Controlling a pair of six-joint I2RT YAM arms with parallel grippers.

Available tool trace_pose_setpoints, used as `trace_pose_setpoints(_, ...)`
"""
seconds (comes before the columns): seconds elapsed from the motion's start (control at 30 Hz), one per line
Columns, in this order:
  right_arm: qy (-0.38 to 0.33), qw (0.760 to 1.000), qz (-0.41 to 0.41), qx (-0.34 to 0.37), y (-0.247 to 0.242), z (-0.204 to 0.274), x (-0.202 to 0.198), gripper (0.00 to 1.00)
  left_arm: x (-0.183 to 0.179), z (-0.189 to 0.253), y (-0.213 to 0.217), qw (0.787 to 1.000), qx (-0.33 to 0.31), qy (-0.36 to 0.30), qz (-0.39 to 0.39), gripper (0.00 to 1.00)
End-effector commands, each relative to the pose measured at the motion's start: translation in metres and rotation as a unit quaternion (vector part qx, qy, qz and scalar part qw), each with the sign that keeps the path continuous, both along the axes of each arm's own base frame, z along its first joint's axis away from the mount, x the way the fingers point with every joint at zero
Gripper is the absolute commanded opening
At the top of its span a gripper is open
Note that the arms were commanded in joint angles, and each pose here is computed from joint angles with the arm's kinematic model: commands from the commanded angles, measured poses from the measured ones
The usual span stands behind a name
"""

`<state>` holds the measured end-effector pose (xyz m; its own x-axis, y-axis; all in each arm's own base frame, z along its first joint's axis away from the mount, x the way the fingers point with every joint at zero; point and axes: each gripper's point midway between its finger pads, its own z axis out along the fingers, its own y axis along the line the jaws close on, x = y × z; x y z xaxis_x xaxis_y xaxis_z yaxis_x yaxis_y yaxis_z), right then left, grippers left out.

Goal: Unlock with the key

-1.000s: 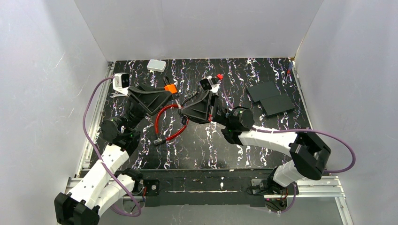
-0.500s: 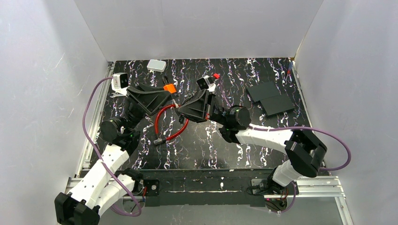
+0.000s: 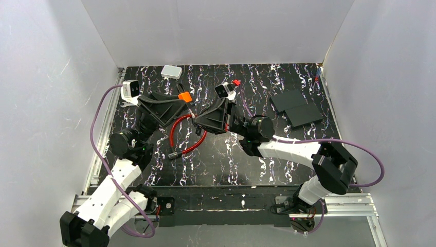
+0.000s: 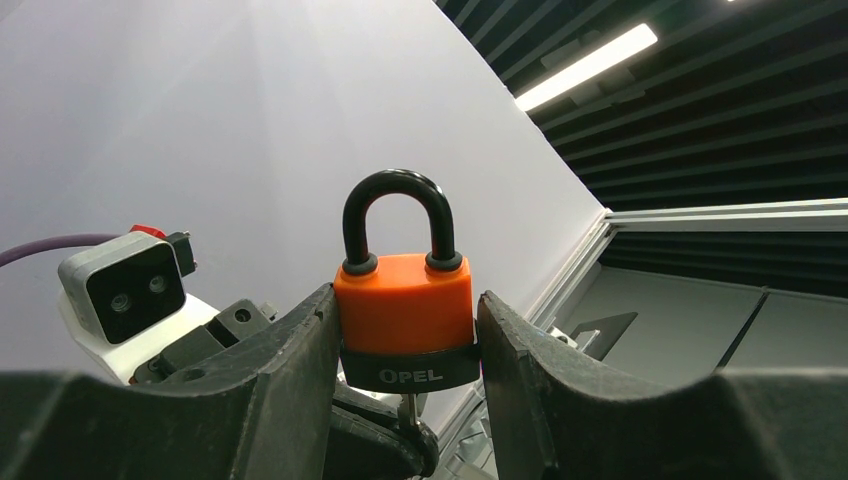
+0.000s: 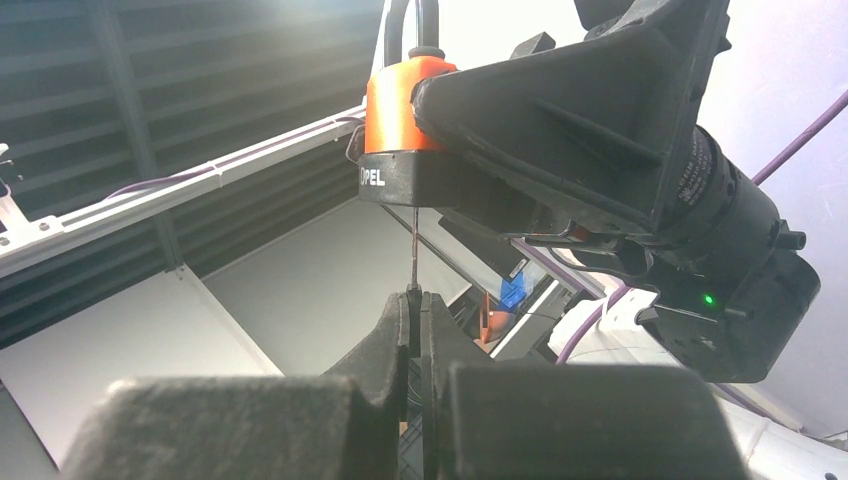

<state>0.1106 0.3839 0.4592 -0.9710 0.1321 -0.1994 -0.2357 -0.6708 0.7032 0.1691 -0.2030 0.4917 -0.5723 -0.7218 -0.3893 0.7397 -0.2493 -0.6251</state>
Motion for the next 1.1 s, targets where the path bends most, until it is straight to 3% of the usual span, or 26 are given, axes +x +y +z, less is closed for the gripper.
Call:
trace_pose_setpoints(0.0,-0.071,0.987,-0.016,0.142,-0.052,0.056,-0.022,0.01,-0.027,0.010,0.005,0.998,-0.002,-0.058,-0.012,0.00)
trace_pose_setpoints(1.07,-0.065,0.985,-0.021,0.158,-0.065,0.063,-0.026,0.01,-0.033,0.015,0.002,0.995,0.013,-0.100,-0.005,0.00)
